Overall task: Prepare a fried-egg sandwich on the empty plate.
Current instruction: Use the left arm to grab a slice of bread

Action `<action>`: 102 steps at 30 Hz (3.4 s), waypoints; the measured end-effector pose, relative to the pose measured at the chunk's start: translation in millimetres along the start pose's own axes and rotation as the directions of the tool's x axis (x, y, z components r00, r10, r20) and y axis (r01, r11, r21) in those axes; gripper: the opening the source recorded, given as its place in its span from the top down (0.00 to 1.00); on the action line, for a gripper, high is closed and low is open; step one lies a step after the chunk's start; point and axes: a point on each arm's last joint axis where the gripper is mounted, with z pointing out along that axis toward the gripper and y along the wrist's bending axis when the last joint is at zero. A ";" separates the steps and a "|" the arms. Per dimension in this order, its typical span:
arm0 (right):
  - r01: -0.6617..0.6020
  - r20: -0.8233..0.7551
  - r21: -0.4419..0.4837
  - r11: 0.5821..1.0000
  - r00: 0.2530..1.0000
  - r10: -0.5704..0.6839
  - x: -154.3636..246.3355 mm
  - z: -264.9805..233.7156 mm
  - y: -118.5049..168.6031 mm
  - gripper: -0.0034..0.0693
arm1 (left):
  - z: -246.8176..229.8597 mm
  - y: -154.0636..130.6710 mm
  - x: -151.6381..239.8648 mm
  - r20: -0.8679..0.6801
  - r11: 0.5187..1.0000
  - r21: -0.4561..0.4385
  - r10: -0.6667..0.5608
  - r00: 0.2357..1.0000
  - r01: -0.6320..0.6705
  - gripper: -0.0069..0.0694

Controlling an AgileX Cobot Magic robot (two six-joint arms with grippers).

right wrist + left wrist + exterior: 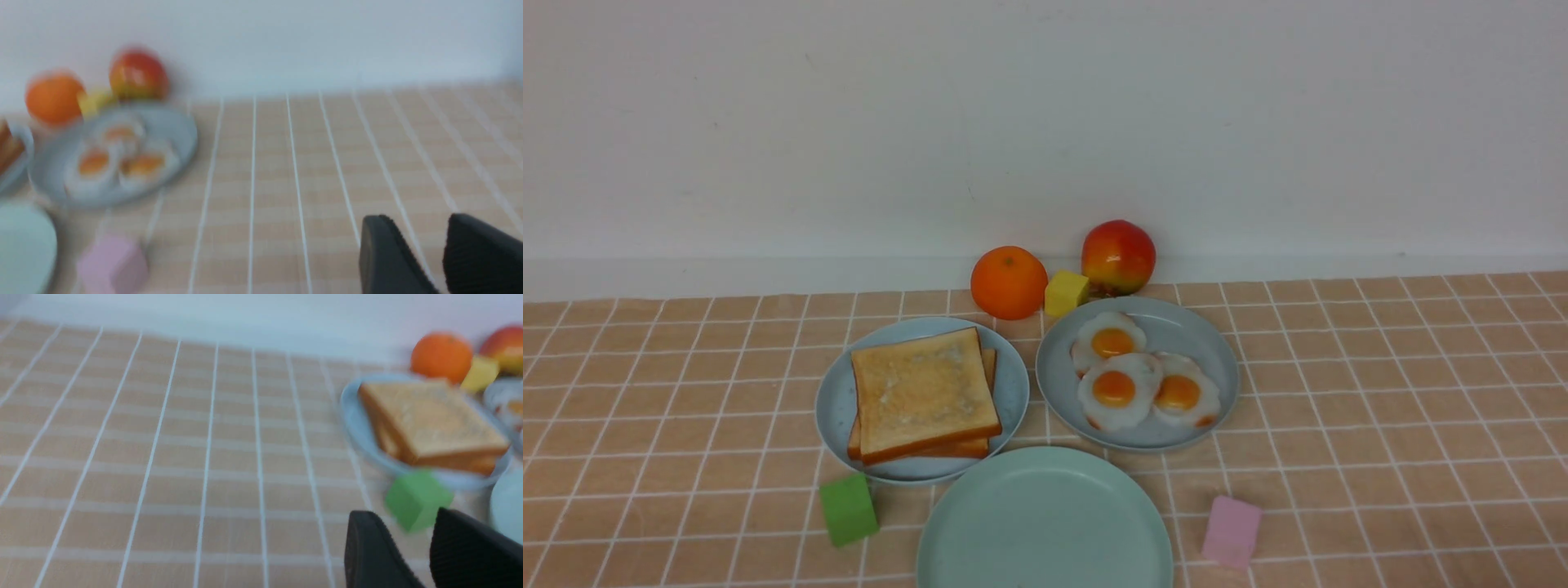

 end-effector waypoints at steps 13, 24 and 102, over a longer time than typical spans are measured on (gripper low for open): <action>0.009 0.485 -0.025 1.000 0.874 0.005 -44.2 -11.5 2.4 0.62 | -4.8 -7.7 -28.2 0.310 0.996 0.084 -0.013 0.951 -0.013 0.60; -0.203 0.686 -0.227 0.952 0.661 0.305 -90.2 -36.1 2.8 0.62 | -40.0 -15.7 -86.7 0.660 0.897 0.407 -0.421 0.623 0.174 0.60; -0.447 -0.738 -0.379 0.810 0.675 0.027 -167.0 113.1 68.8 0.62 | 323.7 -41.8 -20.5 -0.848 0.930 -0.186 -0.315 0.427 0.317 0.87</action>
